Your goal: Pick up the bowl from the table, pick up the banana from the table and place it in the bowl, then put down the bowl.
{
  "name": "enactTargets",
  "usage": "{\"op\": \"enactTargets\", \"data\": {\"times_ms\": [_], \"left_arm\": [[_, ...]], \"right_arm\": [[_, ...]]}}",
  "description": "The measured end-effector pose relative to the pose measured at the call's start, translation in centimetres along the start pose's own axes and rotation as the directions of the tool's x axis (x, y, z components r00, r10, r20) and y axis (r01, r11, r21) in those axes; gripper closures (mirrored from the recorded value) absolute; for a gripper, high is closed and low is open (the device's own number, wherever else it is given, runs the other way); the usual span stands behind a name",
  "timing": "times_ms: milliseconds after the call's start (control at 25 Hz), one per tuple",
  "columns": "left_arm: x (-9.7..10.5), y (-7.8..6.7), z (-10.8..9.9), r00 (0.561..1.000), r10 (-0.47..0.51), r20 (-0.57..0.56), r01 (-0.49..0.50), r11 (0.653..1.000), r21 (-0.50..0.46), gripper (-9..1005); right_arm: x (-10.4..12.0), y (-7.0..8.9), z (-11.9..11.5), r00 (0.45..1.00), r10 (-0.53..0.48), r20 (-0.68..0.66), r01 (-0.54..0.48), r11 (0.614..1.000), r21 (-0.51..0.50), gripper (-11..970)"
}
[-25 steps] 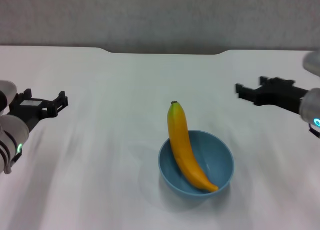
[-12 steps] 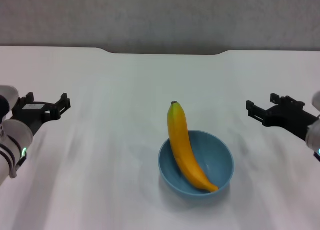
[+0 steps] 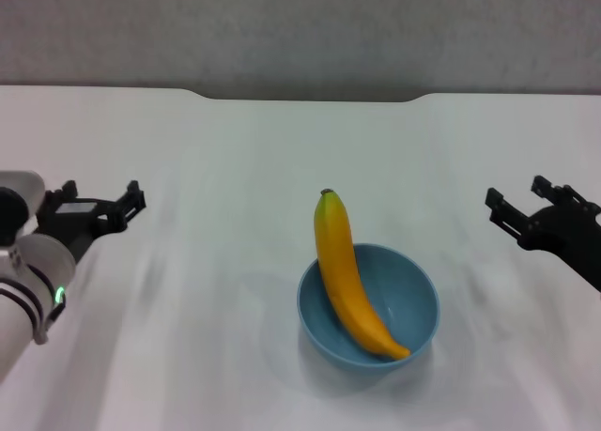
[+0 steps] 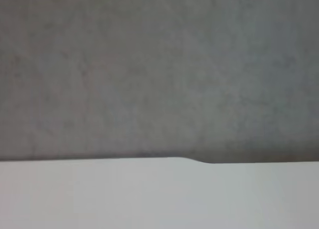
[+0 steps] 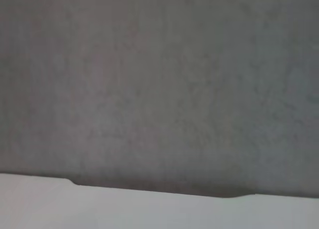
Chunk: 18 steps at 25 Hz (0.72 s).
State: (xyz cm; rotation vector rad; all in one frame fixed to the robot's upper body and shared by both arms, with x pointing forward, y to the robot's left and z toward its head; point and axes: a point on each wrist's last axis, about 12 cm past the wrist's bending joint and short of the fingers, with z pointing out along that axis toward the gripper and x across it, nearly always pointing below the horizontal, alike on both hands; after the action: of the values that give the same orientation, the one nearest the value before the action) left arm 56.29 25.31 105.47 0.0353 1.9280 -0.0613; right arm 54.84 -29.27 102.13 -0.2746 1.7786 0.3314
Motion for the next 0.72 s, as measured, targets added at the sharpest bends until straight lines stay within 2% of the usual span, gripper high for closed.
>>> {"op": "enactTargets", "data": {"times_ms": [320, 480, 520, 720], "left_arm": [[2.3, -2.2, -1.4, 0.990, 0.091, 0.103, -0.094, 0.995, 0.029, 105], [3.6, -1.9, -1.8, 0.986, 0.083, 0.146, -0.091, 0.995, 0.047, 105], [4.7, -1.3, -2.0, 0.983, 0.072, 0.171, -0.084, 0.994, 0.068, 105], [5.8, -0.2, -2.4, 0.974, 0.018, 0.226, -0.050, 0.989, 0.139, 105]], "right_arm": [[1.9, -0.5, -0.5, 0.996, 0.031, -0.085, -0.028, 0.999, 0.040, 184], [2.3, 0.0, -0.5, 0.994, 0.025, -0.103, -0.023, 1.000, 0.020, 187], [2.4, 0.1, -0.5, 0.994, 0.024, -0.105, -0.022, 1.000, 0.017, 187], [2.5, 0.2, -0.5, 0.994, 0.024, -0.108, -0.023, 1.000, 0.015, 189]]}}
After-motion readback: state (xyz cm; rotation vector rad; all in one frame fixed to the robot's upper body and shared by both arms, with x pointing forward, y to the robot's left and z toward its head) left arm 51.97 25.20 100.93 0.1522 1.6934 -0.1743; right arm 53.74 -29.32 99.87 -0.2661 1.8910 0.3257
